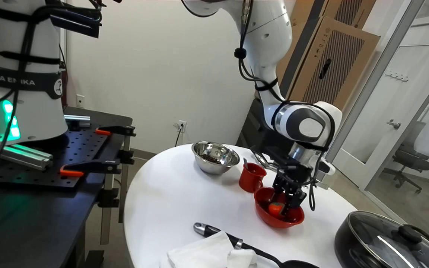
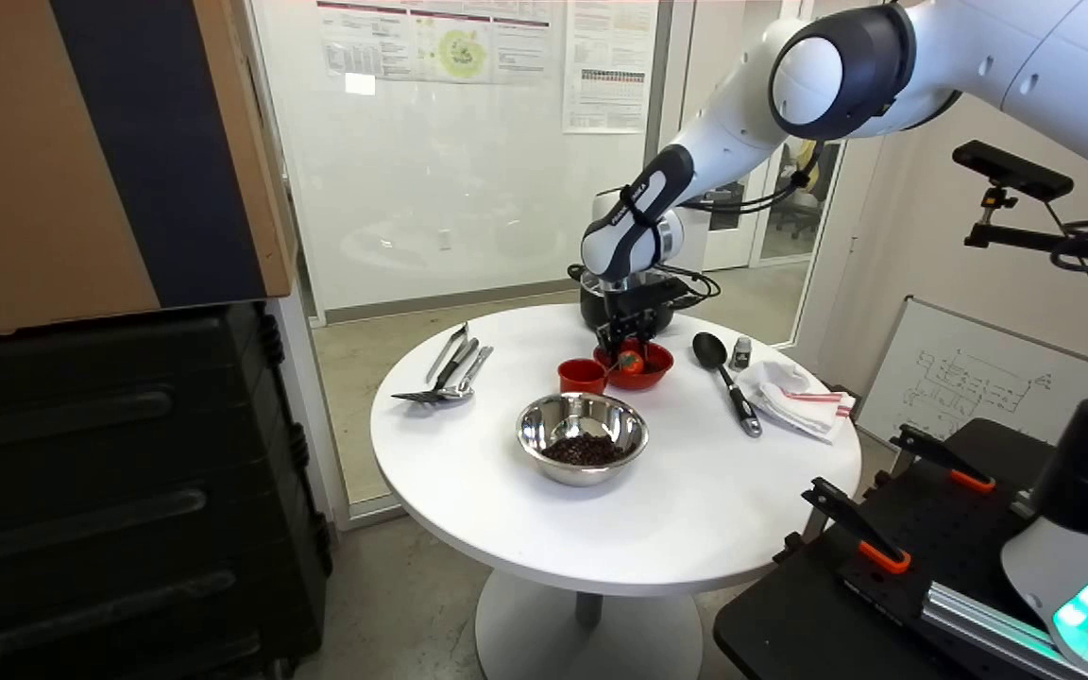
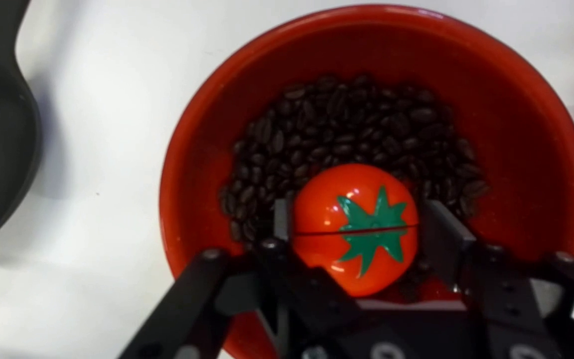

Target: Remove the red object from the red bowl

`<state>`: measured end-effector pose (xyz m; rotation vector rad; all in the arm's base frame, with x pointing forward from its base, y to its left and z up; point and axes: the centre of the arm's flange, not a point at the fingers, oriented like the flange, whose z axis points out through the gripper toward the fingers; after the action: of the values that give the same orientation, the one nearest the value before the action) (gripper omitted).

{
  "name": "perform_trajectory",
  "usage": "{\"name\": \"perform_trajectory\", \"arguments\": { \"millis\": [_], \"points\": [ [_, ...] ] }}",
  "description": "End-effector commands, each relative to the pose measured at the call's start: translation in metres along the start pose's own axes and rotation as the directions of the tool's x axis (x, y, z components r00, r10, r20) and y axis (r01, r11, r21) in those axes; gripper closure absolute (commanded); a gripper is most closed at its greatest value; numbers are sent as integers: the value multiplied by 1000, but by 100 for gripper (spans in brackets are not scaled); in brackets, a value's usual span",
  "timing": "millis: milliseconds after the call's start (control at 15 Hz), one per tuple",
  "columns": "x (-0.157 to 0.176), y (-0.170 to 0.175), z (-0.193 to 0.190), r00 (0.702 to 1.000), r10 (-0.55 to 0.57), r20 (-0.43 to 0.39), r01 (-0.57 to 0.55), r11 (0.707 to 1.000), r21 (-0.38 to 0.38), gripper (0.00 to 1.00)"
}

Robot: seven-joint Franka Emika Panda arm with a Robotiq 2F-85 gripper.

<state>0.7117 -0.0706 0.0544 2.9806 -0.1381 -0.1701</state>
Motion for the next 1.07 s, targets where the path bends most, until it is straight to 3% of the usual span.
{"name": "perform_trajectory", "arguments": {
  "millis": [0,333,600,800,1000],
  "points": [
    [5,0,1,1000,23,13,-23,1000,9,61],
    [-6,1,-19,1000,-3,-8,3,1000,27,61],
    [-29,-2,-64,987,-149,-68,150,989,9,61],
    [-47,-6,-90,946,-313,-81,313,950,-19,61],
    [-76,-10,-103,885,-461,-59,460,887,-26,61]
  ]
}}
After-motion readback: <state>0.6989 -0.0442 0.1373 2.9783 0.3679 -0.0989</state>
